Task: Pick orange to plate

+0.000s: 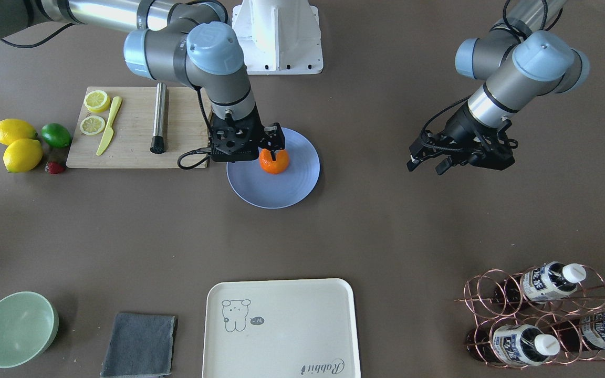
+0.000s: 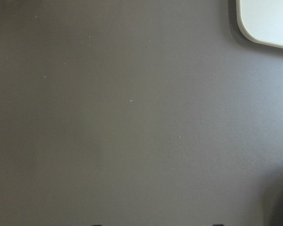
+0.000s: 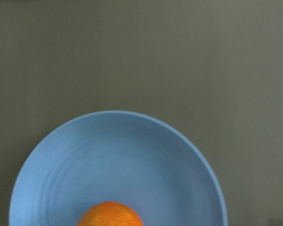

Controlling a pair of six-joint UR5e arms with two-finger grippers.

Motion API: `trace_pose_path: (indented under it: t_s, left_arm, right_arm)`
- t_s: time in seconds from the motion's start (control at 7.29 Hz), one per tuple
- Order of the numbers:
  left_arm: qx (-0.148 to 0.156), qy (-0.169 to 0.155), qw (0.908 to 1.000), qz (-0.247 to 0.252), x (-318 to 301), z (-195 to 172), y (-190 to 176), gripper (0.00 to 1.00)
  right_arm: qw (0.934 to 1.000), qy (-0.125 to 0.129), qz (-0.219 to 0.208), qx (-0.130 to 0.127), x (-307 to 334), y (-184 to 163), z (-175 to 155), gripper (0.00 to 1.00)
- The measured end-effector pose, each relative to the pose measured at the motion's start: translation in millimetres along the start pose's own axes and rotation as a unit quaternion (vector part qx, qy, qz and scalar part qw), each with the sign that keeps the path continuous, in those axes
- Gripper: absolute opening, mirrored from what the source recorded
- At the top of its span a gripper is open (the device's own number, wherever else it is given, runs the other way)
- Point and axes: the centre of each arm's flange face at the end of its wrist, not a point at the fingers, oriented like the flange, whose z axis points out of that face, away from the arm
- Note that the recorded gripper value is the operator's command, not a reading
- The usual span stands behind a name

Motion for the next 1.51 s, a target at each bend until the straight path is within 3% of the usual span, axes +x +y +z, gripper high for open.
trace_pose_path:
  t_s: [0.27, 0.41, 0.69, 1.1, 1.37, 1.51]
  left_arm:
    - [-0.003, 0.012, 0.9999, 0.011, -38, -55, -26, 0.87]
    - [-0.004, 0.011, 0.9994, 0.033, -80, -88, -34, 0.96]
    - [0.002, -0.003, 0.9973, 0.073, -165, -156, -45, 0.97]
    - [0.003, -0.082, 0.9861, 0.144, -258, -248, -70, 0.97]
    - [-0.013, -0.156, 0.9717, 0.177, -294, -290, -70, 0.98]
    - [-0.023, -0.175, 0.969, 0.173, -307, -308, -64, 0.98]
  right_arm:
    - [0.9981, 0.022, -0.057, 0.001, 120, -43, -73, 1.0]
    - [0.9955, 0.035, -0.088, -0.006, 193, -63, -97, 1.0]
    - [0.9861, 0.054, -0.156, -0.023, 359, -91, -138, 1.0]
    - [0.9746, 0.057, -0.214, -0.03, 594, -103, -190, 1.0]
    - [0.9735, 0.062, -0.218, -0.029, 687, -96, -207, 1.0]
    - [0.9751, 0.065, -0.21, -0.032, 715, -90, -208, 1.0]
